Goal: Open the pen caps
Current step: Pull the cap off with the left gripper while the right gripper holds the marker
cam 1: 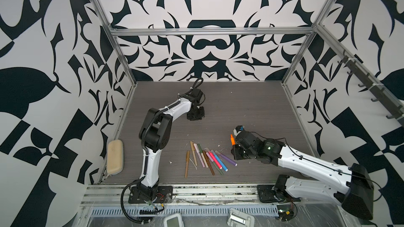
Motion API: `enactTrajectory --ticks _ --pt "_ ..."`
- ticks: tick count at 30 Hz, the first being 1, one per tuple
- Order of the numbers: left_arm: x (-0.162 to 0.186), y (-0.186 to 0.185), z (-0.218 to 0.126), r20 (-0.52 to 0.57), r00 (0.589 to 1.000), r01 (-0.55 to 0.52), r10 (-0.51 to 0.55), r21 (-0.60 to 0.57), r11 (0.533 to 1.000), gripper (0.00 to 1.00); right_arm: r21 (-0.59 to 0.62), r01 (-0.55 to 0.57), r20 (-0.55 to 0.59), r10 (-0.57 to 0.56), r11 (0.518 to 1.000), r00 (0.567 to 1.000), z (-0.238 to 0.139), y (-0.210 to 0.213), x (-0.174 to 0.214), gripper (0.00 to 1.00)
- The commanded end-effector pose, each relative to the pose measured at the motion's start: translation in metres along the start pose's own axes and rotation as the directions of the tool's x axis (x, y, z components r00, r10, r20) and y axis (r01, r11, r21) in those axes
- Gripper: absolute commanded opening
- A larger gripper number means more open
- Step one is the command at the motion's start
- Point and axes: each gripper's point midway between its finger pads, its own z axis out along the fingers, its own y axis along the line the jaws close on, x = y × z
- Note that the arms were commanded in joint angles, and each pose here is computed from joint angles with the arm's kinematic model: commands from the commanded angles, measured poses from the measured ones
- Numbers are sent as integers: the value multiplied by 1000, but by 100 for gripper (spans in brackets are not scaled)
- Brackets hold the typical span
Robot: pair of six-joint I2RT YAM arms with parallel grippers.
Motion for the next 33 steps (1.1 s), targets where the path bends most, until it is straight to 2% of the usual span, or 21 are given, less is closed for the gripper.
enactTrajectory --ticks 1,4,9,11,16,20,22,24,26,28,30,33 --pt "19 20 11 -94 995 -34 23 -114 993 0 80 4 62 -9 997 998 -11 -15 -10 0" --pt "24 24 14 -121 992 -37 20 -140 989 14 91 6 50 -11 996 999 -8 -19 -6 0" --pt "23 21 14 -121 992 -42 24 -144 989 24 107 11 29 -14 994 999 -3 -25 1 0" --pt "22 20 14 -119 993 -41 24 -142 989 32 114 14 32 -18 993 999 -3 -27 1 0" --pt "19 17 9 -104 994 -36 22 -132 991 41 111 49 35 -53 993 998 -5 -25 -2 0" --pt "13 10 -14 -55 998 -26 20 -110 994 42 100 87 31 -91 991 995 -6 -18 -7 0" --pt "11 2 -37 -3 1000 -11 11 -61 998 42 82 105 35 -108 991 994 -3 -12 -16 0" --pt "9 -17 -65 76 997 -17 12 60 998 44 56 112 27 -114 992 993 2 -8 -28 0" --pt "15 -33 -94 162 987 -32 0 195 980 46 42 97 6 -98 994 995 11 -11 -42 0" --pt "28 -35 -112 214 976 -33 -27 271 962 48 29 69 -4 -68 997 998 22 -15 -55 0" --pt "44 -31 -126 252 966 -28 -54 313 949 48 41 39 -4 -39 998 999 32 -20 -69 0" --pt "69 -17 -146 296 952 -24 -81 334 942 49 94 66 -34 -63 993 997 53 -25 -85 0"
